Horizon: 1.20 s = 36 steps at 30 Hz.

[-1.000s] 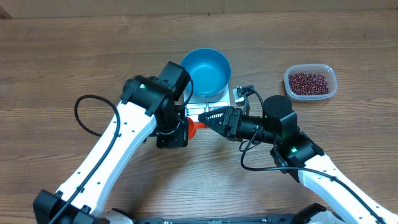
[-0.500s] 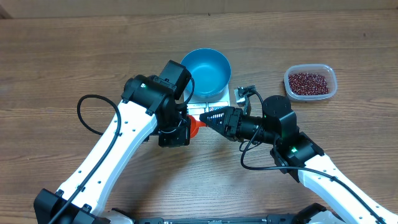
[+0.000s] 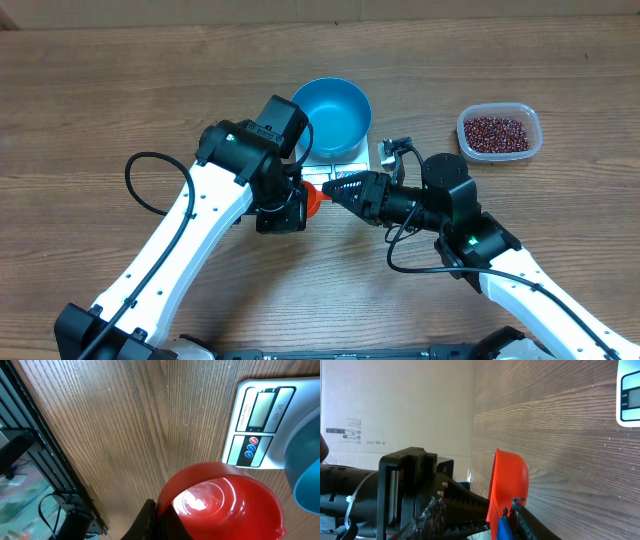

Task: Scoop item into bowl and weigh 150g on scale
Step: 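Close the right gripper on the blue handle of the scoop, then open the left gripper and pull the scoop right with the right gripper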

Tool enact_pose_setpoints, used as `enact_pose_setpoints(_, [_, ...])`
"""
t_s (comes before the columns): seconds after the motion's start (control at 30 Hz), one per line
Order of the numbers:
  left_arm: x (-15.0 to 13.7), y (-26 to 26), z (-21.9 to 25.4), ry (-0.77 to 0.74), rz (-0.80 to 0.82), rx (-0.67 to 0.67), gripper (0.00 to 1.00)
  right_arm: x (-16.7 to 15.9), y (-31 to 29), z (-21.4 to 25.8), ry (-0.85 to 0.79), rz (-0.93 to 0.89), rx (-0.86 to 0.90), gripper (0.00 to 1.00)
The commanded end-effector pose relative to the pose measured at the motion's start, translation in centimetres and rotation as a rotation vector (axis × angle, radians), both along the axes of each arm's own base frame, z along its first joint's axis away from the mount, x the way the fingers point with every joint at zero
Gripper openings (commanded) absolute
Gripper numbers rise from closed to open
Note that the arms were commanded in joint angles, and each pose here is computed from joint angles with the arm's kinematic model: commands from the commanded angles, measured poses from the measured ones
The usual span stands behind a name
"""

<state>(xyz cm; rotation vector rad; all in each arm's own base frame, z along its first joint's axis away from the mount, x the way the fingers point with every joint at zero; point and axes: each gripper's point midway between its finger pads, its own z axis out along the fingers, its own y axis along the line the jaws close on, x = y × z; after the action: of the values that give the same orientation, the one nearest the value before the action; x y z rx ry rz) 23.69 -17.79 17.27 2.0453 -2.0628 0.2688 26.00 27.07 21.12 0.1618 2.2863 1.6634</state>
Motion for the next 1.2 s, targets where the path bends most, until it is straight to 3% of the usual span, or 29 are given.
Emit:
enact_pose_setpoints(0.0, [0.24,0.01,-0.02,-0.007,0.013,0.013,0.04,0.23,0.16,0.7,-0.034,0.002,-0.003,0.41])
enact_pose_setpoints(0.13, [0.19,-0.08,-0.02,-0.007,0.009,0.013,0.04,0.23,0.16,0.69,-0.034,0.002,-0.003,0.33])
enact_pose_setpoints(1.17, [0.56,-0.33,0.04,-0.023,0.008,0.003,0.04,0.29,0.09,0.52,-0.03,-0.005,-0.009,0.13])
